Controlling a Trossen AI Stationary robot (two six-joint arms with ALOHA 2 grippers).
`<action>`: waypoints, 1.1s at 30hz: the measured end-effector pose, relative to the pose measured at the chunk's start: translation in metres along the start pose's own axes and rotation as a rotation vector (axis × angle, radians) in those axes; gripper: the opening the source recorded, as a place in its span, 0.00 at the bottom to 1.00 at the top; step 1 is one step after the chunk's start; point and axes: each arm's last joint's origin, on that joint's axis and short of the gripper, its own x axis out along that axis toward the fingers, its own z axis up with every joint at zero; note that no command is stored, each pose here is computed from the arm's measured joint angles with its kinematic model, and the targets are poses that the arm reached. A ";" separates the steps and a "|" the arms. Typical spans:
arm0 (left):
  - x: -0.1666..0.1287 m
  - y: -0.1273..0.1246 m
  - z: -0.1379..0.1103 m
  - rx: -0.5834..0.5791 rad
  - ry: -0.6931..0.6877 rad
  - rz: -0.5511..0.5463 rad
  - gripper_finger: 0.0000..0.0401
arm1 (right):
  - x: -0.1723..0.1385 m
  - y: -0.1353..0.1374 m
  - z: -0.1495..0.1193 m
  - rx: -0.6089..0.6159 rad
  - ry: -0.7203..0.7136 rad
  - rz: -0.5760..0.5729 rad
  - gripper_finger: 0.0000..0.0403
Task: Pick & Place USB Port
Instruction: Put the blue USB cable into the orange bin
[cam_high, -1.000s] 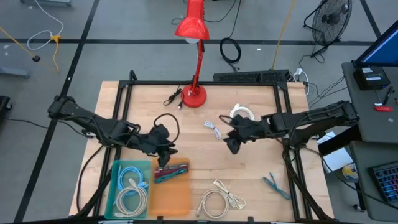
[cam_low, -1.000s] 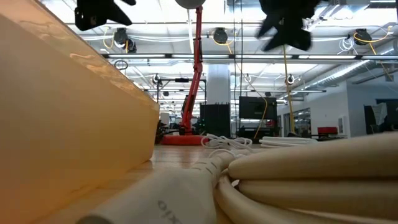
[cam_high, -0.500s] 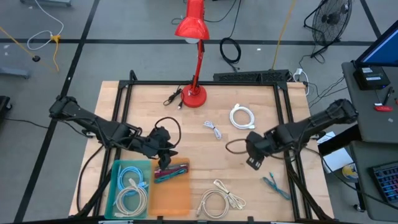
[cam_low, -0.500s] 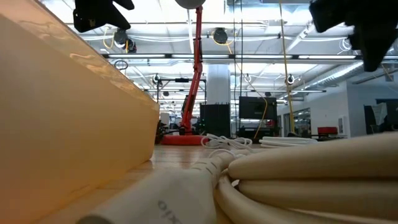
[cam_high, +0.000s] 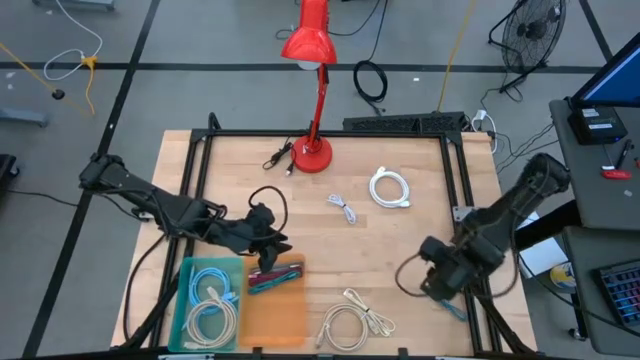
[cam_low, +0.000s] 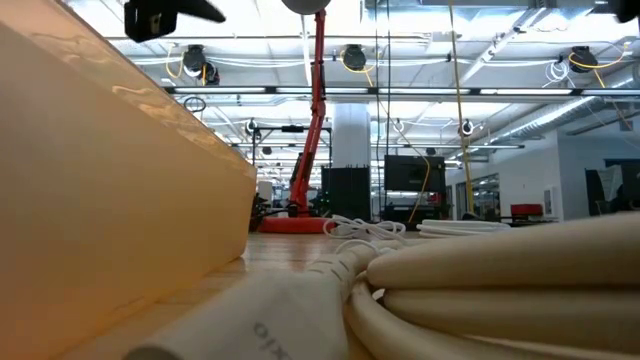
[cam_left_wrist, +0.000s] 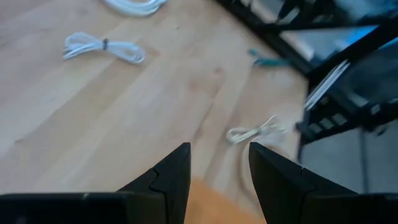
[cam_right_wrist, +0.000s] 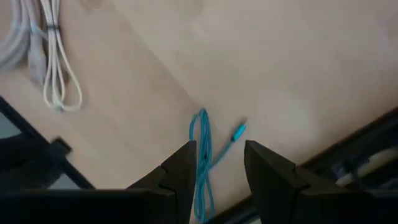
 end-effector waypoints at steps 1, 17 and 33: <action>-0.001 -0.003 0.000 -0.012 -0.016 -0.015 0.41 | 0.001 0.000 -0.005 -0.004 0.002 -0.001 0.31; 0.045 -0.054 -0.026 -0.206 -0.239 -0.230 0.41 | 0.093 -0.016 -0.082 0.010 0.146 0.235 0.36; 0.070 -0.071 -0.047 -0.268 -0.254 -0.356 0.41 | 0.126 -0.044 -0.082 0.017 0.092 0.182 0.32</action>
